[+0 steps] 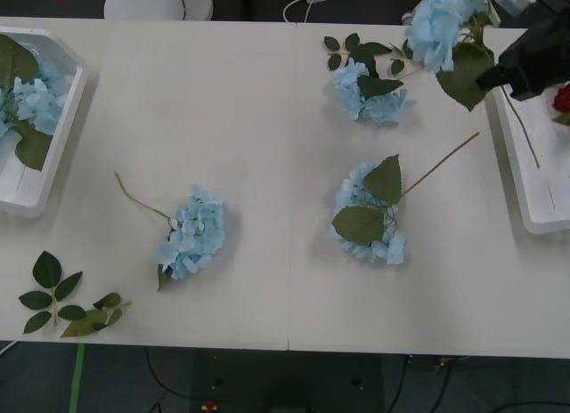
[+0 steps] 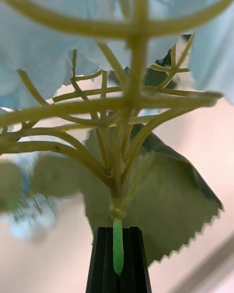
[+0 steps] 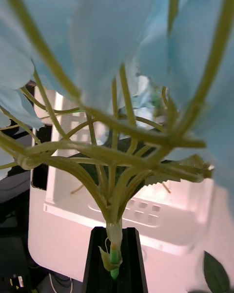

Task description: Place the red flowers into the right box and the blue flowers into the left box. If a person shows an open palm, hand one flower to the person first, then continue sorting.

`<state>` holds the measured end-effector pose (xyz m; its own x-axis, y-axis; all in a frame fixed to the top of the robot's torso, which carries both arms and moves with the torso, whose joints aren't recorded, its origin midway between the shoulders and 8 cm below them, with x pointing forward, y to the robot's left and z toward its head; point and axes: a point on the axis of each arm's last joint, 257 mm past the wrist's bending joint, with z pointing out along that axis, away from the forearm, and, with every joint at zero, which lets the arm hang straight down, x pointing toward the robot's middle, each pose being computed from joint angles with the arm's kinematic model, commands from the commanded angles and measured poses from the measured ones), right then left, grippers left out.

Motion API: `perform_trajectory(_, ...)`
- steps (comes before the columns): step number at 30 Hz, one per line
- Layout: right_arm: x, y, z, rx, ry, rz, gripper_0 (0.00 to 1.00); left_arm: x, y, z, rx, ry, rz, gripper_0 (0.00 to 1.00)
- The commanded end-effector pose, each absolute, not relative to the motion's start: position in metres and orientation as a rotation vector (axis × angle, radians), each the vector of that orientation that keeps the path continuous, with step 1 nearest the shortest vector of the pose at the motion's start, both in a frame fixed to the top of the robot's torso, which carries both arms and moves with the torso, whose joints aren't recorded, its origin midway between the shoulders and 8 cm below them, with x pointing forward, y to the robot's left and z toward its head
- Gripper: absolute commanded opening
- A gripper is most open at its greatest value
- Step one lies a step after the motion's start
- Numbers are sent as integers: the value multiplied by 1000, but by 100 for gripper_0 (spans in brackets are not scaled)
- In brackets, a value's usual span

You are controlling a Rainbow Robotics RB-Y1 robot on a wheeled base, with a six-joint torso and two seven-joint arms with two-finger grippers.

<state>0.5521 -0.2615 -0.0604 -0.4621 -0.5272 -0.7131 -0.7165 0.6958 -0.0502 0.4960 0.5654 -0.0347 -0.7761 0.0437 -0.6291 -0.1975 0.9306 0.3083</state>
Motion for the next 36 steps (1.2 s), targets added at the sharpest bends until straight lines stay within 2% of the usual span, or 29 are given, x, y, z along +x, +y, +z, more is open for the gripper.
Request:
perform_trajectory(1,562,-185,4,-960,1930,509,0,490,622,-52,-119,2405,631,0)
perform_trajectory(9,550,-103,37,-972,1726,692,0,496,658,-90,-115,2400,698,0)
perform_trajectory(12,540,-71,46,-1001,1675,745,0,494,669,-103,-116,2405,716,12)
perform_trajectory(14,532,-49,51,-1019,1645,795,0,494,675,-107,-122,2397,720,23)
perform_trajectory(16,528,-31,55,-1029,1625,827,0,494,679,-110,-125,2390,722,42)
perform_trajectory(20,522,-3,61,-1042,1586,869,0,494,679,-112,-123,2384,718,70)
perform_trajectory(23,517,19,64,-1042,1560,904,0,497,674,-111,-129,2379,681,96)
perform_trajectory(24,516,25,65,-1045,1551,909,0,498,671,-111,-134,2377,658,100)
perform_trajectory(31,510,59,61,-1087,1525,895,0,492,618,-106,-132,2328,360,100)
perform_trajectory(36,503,85,56,-1093,1513,924,0,476,560,-83,-45,2278,177,100)
